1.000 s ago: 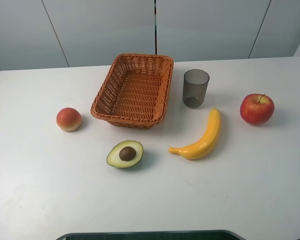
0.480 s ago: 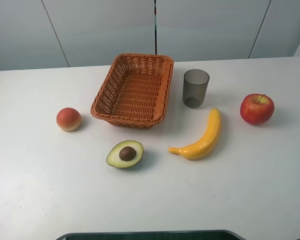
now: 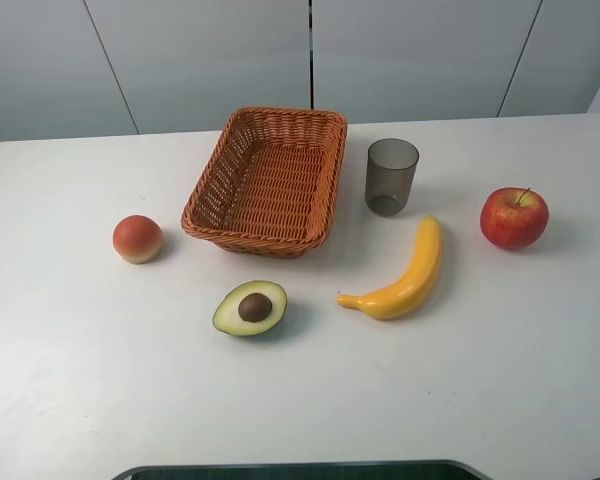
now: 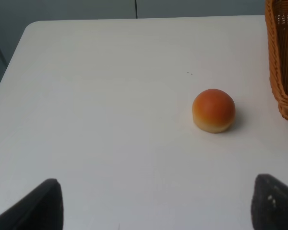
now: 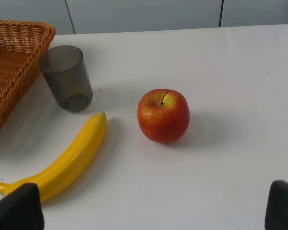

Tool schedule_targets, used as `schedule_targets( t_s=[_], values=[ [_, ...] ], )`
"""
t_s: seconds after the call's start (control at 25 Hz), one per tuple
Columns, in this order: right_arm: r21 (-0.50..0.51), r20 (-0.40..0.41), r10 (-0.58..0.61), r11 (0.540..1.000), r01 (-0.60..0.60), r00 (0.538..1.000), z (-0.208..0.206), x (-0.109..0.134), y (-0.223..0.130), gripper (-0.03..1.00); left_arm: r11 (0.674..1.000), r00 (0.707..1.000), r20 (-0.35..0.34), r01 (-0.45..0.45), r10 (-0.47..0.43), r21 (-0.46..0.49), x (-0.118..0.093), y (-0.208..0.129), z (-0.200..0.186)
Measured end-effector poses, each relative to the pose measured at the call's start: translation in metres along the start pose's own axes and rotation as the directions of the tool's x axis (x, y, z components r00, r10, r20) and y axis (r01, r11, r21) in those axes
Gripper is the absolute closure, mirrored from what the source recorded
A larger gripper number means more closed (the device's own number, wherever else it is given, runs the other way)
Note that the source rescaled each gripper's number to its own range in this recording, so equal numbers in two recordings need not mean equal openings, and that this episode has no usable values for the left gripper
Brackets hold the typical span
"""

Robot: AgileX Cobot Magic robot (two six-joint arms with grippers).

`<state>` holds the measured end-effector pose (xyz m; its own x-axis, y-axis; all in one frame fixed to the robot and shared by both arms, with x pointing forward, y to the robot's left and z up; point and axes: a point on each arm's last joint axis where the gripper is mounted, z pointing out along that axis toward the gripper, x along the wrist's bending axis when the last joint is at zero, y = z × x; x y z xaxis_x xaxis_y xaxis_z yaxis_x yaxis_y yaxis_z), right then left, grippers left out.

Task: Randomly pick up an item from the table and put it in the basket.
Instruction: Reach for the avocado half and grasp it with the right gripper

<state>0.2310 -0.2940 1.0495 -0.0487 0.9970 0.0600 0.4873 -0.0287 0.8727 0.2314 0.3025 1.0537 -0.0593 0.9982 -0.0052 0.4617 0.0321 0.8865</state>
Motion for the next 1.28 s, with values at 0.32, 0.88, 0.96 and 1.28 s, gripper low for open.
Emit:
schedule_targets(
  t_s=[0.32, 0.88, 0.96, 1.28],
  values=[
    [0.0, 0.0, 0.0, 1.0, 0.0, 1.0, 0.0, 0.0, 0.0, -0.03, 1.0, 1.0, 0.0, 0.0, 0.0, 0.0, 0.0, 0.0, 0.0],
    [-0.096, -0.056, -0.276, 0.958, 0.27, 0.959, -0.017, 0.009, 0.041, -0.03, 1.0, 1.0, 0.0, 0.0, 0.0, 0.0, 0.0, 0.0, 0.0],
    [-0.072, -0.084, -0.318, 0.947, 0.313, 0.944, -0.013, 0.01, 0.058, -0.03, 1.0, 1.0, 0.0, 0.0, 0.0, 0.0, 0.0, 0.0, 0.0],
    [0.027, -0.427, -0.356, 0.914, 0.405, 0.831, 0.03, 0.04, 0.115, -0.03, 1.0, 1.0, 0.0, 0.0, 0.0, 0.0, 0.0, 0.0, 0.0]
  ],
)
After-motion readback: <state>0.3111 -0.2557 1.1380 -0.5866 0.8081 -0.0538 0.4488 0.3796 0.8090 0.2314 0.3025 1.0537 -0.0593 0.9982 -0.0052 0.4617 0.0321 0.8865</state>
